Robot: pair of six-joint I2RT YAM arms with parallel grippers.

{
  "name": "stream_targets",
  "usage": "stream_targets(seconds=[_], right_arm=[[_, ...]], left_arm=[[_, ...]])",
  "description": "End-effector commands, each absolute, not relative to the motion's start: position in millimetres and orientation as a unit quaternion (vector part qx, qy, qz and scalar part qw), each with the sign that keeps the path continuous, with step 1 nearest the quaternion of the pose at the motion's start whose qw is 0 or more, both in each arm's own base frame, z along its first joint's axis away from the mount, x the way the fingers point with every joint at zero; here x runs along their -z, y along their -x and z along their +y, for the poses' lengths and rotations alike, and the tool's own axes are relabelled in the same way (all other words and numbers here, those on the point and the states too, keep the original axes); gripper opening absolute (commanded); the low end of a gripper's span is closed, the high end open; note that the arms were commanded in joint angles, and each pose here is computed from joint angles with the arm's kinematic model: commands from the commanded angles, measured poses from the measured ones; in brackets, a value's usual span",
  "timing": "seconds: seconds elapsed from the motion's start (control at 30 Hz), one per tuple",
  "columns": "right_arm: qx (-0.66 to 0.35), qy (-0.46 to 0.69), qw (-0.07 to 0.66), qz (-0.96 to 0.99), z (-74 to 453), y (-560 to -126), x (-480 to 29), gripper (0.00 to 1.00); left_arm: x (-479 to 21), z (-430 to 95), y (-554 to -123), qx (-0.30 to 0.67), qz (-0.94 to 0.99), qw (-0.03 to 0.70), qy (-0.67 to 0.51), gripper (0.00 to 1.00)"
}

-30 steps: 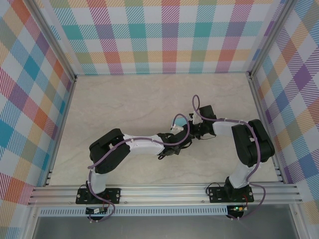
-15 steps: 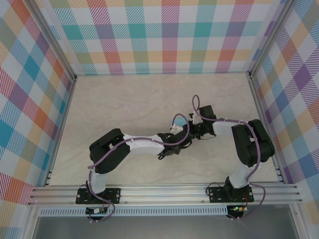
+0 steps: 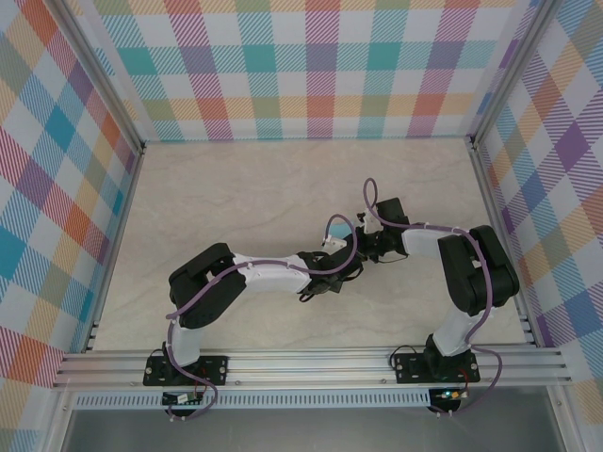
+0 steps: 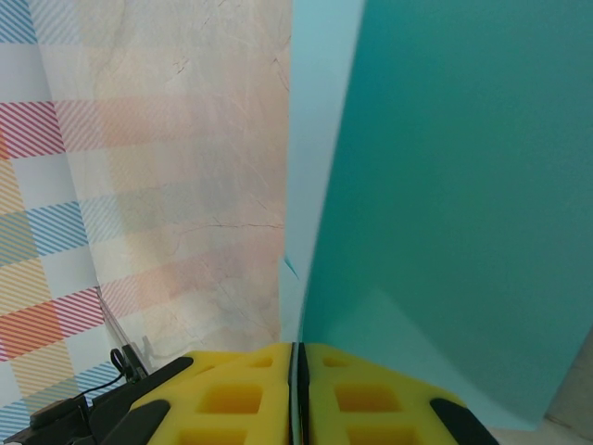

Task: Fold a paper plane with a square sheet of paper (pick it up from the middle)
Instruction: Fourth fold the wing at the center of the table.

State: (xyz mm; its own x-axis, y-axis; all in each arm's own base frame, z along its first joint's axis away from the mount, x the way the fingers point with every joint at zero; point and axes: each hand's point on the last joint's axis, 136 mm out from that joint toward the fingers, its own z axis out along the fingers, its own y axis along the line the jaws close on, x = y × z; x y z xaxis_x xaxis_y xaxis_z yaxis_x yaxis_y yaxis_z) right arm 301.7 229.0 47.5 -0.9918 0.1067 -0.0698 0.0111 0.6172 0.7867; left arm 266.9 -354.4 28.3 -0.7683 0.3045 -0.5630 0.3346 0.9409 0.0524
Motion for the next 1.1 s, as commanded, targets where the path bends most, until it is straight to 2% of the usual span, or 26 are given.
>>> stream_targets(seconds=[0.0,0.17,0.67,0.97,1.07], right_arm=[[-0.447,-0.031,0.048,0.893,233.0,-305.3,-52.5,0.12],[-0.447,-0.031,0.047,0.893,232.8,-304.8,-51.9,0.10],[-0.448,-0.030,0.045,0.892,233.6,-305.1,-51.6,0.09],[-0.448,-0.030,0.045,0.893,233.7,-305.8,-51.7,0.09],[-0.448,-0.029,0.046,0.893,233.8,-305.9,-52.1,0.08]], left_arm=[[-48.0,-366.5,-264.0,0.061,0.938,0.305,-0.156,0.33],[-49.1,-368.5,-263.6,0.069,0.938,0.304,-0.149,0.34],[-51.3,-365.0,-266.8,0.060,0.937,0.313,-0.143,0.22],[-47.5,-357.5,-268.7,0.036,0.937,0.316,-0.146,0.24],[-46.5,-356.3,-268.8,0.033,0.937,0.317,-0.147,0.20]])
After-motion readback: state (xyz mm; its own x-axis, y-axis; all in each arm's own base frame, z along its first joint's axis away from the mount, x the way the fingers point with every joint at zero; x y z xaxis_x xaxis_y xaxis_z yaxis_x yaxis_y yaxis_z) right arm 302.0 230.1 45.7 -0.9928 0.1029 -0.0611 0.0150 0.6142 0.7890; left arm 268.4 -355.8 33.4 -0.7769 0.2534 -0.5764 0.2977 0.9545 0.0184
